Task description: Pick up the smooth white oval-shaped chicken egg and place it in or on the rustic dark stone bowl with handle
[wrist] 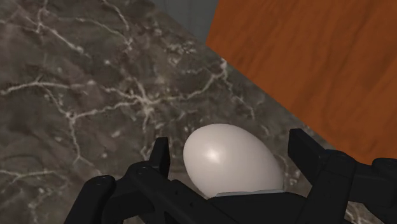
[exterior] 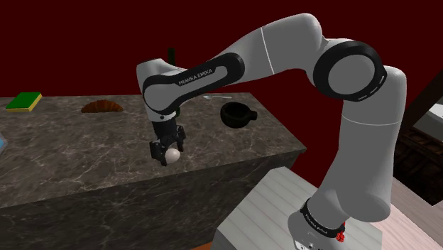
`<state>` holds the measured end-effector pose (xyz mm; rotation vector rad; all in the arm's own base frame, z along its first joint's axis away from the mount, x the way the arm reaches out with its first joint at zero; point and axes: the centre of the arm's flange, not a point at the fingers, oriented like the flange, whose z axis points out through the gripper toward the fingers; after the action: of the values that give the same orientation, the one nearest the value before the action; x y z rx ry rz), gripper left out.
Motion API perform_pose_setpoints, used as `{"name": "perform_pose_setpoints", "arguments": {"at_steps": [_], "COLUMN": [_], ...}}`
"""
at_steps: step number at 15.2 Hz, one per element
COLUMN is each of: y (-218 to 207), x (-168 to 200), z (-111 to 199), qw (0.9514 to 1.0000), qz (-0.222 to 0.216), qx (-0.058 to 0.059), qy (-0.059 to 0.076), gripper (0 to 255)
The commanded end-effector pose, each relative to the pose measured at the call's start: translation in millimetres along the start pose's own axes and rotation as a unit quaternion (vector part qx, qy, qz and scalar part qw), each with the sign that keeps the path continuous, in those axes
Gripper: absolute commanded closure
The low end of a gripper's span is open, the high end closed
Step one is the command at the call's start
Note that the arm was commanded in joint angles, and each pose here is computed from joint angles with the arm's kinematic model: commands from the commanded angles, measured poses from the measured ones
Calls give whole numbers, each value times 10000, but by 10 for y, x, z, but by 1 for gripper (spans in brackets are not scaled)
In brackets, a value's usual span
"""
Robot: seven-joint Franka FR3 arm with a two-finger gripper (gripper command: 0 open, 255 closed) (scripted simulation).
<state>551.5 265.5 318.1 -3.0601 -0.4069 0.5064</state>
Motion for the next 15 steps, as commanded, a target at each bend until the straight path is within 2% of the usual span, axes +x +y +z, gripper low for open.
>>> {"name": "perform_pose_setpoints", "arguments": {"at_steps": [1, 2, 3, 12, 15], "y": [0, 0, 0, 0, -9], "x": [0, 0, 0, 0, -51], "z": [2, 2, 2, 2, -148], "qw": [10000, 10000, 10000, 10000, 10000], "qz": [0, 0, 0, 0, 0], "qx": [0, 0, 0, 0, 0], "qy": [0, 0, 0, 0, 0], "gripper": [0, 0, 255, 255, 255]}}
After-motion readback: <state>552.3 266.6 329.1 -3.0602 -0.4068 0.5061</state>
